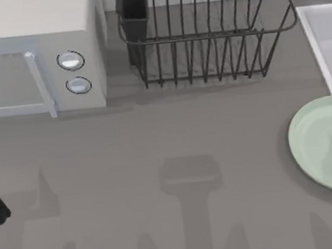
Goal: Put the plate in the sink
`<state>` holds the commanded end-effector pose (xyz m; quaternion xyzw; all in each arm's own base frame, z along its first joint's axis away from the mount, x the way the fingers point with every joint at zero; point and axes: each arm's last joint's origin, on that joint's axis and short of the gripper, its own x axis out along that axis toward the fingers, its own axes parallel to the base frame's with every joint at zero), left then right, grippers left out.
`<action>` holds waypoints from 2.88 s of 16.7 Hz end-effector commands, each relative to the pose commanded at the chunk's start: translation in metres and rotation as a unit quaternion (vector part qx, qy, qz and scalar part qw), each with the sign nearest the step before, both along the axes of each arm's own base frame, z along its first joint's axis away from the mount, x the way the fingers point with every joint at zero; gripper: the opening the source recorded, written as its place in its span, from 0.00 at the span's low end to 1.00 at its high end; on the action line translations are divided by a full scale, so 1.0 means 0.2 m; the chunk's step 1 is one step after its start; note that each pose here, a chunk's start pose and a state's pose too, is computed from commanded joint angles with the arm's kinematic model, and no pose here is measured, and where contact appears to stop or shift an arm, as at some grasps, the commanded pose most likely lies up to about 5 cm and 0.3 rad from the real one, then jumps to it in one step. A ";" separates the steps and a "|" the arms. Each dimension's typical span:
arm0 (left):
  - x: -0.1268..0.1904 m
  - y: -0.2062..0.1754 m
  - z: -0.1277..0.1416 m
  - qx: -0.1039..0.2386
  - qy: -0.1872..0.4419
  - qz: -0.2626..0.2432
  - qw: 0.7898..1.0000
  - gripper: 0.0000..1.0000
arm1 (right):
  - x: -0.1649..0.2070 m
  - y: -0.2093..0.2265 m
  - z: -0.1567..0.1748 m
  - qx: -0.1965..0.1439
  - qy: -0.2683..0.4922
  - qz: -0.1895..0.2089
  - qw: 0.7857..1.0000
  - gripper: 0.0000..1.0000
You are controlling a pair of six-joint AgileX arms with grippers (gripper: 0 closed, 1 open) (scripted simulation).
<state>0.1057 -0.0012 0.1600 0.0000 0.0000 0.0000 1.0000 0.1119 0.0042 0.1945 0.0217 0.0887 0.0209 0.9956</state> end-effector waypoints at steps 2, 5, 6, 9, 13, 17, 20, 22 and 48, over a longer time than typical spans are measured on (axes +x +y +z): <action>0.00 0.00 0.00 0.000 0.000 0.000 1.000 1.00 | 0.05 0.02 0.10 0.011 0.064 0.011 0.998 1.00; 0.00 0.00 0.00 0.000 0.000 0.000 1.000 1.00 | 0.20 0.07 0.23 0.023 0.179 0.025 0.983 1.00; 0.00 0.00 0.00 0.000 0.000 0.000 1.000 1.00 | 0.26 0.10 0.27 0.025 0.221 0.028 0.975 1.00; 0.00 0.00 0.00 0.000 0.000 0.000 1.000 1.00 | 0.49 0.19 0.32 0.025 0.347 0.032 0.937 1.00; 0.00 0.00 0.00 0.000 0.000 0.000 1.000 1.00 | 0.81 0.36 0.26 0.010 0.494 0.023 0.869 1.00; 0.00 0.00 0.00 0.000 0.000 0.000 1.000 1.00 | 1.04 0.51 0.11 -0.013 0.596 0.007 0.803 1.00; 0.00 0.00 0.00 0.000 0.000 0.000 1.000 1.00 | 1.12 0.58 0.03 -0.024 0.633 -0.001 0.773 1.00; 0.00 0.00 0.00 0.000 0.000 0.000 1.000 1.00 | 1.14 0.59 0.01 -0.027 0.641 -0.003 0.767 1.00; 0.00 0.00 0.00 0.000 0.000 0.000 1.000 1.00 | 1.14 0.59 -0.50 -0.027 0.641 -0.003 0.767 0.47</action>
